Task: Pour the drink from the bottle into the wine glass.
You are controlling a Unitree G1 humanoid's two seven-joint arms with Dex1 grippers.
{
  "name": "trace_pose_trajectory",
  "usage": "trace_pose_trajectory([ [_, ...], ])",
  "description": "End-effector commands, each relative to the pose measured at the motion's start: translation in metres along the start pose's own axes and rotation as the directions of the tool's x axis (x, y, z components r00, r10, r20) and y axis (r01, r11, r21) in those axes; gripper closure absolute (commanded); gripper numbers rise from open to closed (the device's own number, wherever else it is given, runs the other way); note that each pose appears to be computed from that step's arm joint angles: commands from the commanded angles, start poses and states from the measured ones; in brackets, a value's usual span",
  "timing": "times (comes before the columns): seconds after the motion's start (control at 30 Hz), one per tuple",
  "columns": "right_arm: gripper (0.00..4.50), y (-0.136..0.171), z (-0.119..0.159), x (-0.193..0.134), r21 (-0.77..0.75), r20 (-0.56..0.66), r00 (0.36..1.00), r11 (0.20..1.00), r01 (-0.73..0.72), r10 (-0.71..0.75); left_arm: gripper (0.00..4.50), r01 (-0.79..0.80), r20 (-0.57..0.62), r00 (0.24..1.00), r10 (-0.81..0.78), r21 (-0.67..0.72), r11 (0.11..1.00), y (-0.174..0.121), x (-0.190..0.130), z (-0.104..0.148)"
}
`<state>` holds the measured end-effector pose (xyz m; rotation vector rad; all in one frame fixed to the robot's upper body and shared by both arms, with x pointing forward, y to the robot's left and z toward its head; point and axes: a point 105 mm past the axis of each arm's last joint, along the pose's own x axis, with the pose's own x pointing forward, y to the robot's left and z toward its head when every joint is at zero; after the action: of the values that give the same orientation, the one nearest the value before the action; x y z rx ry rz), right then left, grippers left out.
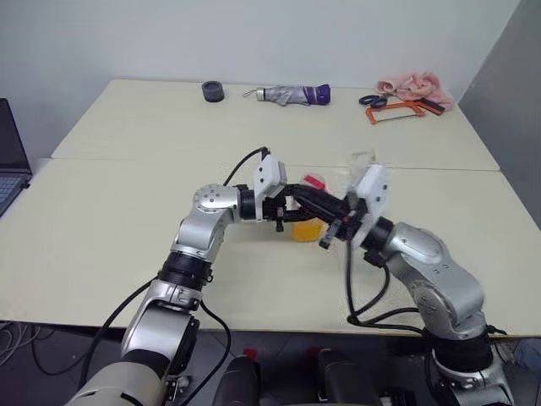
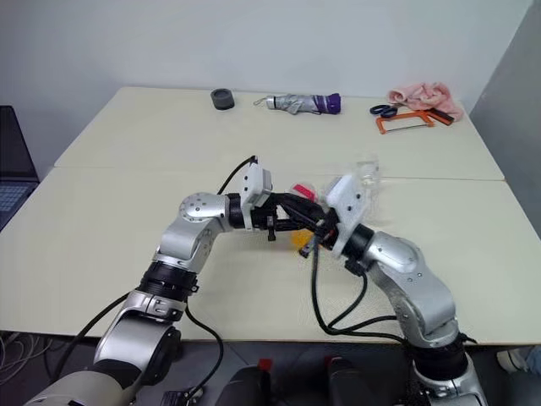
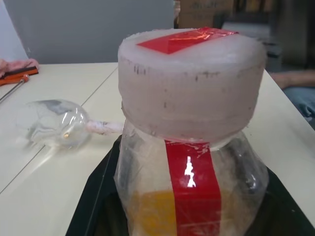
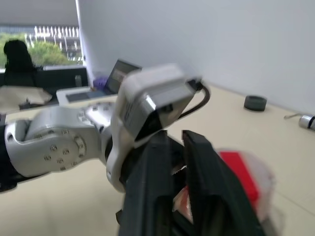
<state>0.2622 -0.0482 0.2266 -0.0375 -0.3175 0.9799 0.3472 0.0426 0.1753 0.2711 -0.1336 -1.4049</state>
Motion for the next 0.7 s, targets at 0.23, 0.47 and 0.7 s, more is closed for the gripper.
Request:
trace_pose_trajectory([
  [0.23, 0.83, -0.012, -0.002, -0.002, -0.089, -0.055, 0.982, 0.981, 0.173, -0.179, 2.66, 0.01, 0.035, 0.999, -0.012, 0.058, 0.998, 0.002, 0.003, 0.017],
  [0.47, 0.83, -0.01, -0.005, 0.012, -0.086, -0.042, 0.978, 0.976, 0.198, -0.203, 2.66, 0.022, 0.04, 0.999, -0.024, 0.063, 0.998, 0.001, 0.006, 0.018],
  [0.7, 0.83, -0.009, -0.006, 0.016, -0.088, -0.033, 0.977, 0.975, 0.206, -0.21, 2.66, 0.023, 0.039, 0.999, -0.026, 0.065, 0.998, 0.0, 0.006, 0.017],
])
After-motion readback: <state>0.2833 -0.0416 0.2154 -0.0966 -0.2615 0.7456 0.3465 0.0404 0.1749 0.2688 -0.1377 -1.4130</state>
